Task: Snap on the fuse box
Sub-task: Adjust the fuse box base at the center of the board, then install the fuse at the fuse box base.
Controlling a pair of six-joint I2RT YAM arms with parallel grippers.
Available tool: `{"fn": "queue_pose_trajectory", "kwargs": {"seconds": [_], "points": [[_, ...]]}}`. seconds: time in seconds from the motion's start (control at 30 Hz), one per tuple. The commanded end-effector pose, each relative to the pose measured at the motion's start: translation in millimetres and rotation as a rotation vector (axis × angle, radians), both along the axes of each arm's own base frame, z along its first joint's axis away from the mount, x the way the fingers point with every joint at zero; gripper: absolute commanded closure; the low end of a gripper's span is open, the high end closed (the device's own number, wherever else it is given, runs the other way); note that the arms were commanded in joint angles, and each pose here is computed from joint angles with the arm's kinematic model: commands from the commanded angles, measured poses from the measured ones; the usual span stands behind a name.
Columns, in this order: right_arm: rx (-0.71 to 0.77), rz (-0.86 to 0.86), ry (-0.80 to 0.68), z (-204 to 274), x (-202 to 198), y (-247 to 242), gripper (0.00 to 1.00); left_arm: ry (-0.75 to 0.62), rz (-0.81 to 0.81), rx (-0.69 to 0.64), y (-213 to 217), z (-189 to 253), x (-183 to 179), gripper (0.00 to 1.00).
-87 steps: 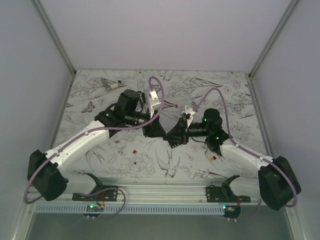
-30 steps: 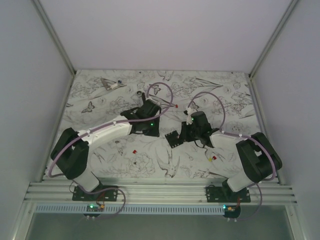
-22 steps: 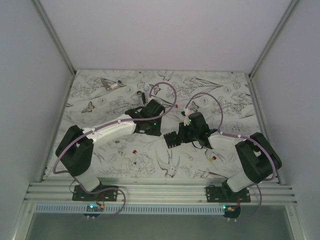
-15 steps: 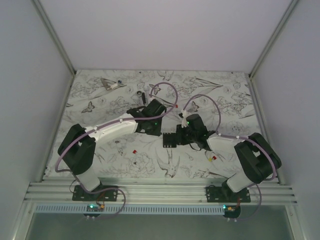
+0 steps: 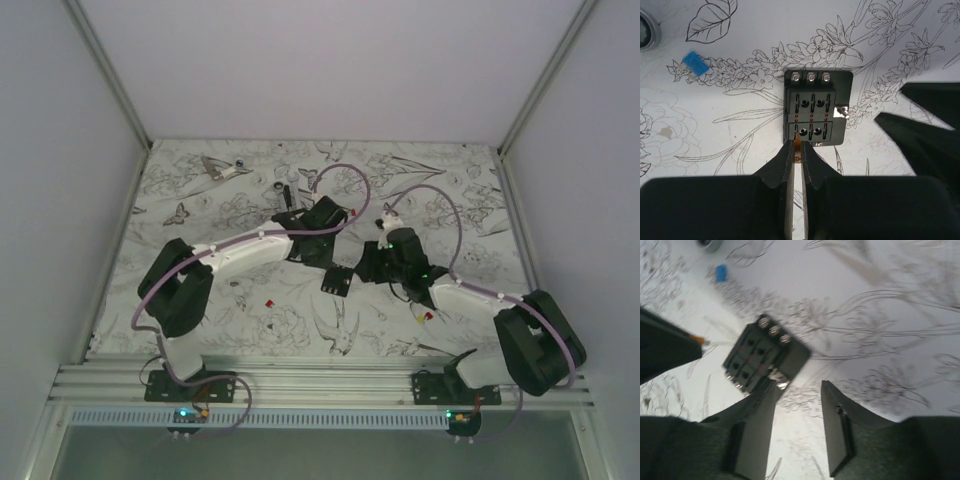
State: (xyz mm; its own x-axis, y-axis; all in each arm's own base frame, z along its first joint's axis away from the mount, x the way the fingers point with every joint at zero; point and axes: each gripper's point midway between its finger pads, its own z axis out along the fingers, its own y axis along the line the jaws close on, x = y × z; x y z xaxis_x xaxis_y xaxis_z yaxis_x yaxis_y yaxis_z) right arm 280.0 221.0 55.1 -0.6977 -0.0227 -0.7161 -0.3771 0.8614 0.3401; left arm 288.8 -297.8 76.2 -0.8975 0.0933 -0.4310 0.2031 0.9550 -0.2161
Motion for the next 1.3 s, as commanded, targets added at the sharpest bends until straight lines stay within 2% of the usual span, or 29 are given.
{"fn": "queue_pose_trajectory", "kwargs": {"seconds": [0.0, 0.13, 0.27, 0.37, 0.7, 1.27], "points": [[-0.085, -0.183, -0.052, -1.9, 17.3, -49.5, 0.49, -0.007, -0.014, 0.064, -2.4, -4.2, 3.6, 1.00], [-0.106, -0.298, -0.090, -1.5, 21.7, -79.1, 0.34, -0.013, -0.033, 0.099, -7.4, -8.4, 10.0, 1.00], [-0.107, -0.358, -0.124, 1.1, 21.0, -93.5, 0.14, -0.002, -0.062, 0.128, -11.3, -16.2, 12.1, 1.00], [-0.104, -0.365, -0.135, 1.9, 20.6, -95.6, 0.07, 0.007, -0.076, 0.144, -12.2, -21.4, 13.3, 1.00], [-0.094, -0.346, -0.135, 1.5, 20.8, -91.8, 0.00, 0.030, -0.095, 0.178, -11.3, -30.0, 13.2, 1.00], [-0.086, -0.326, -0.119, -1.3, 20.0, -87.1, 0.00, 0.037, -0.050, 0.219, -5.3, -40.5, 15.3, 1.00]]}}
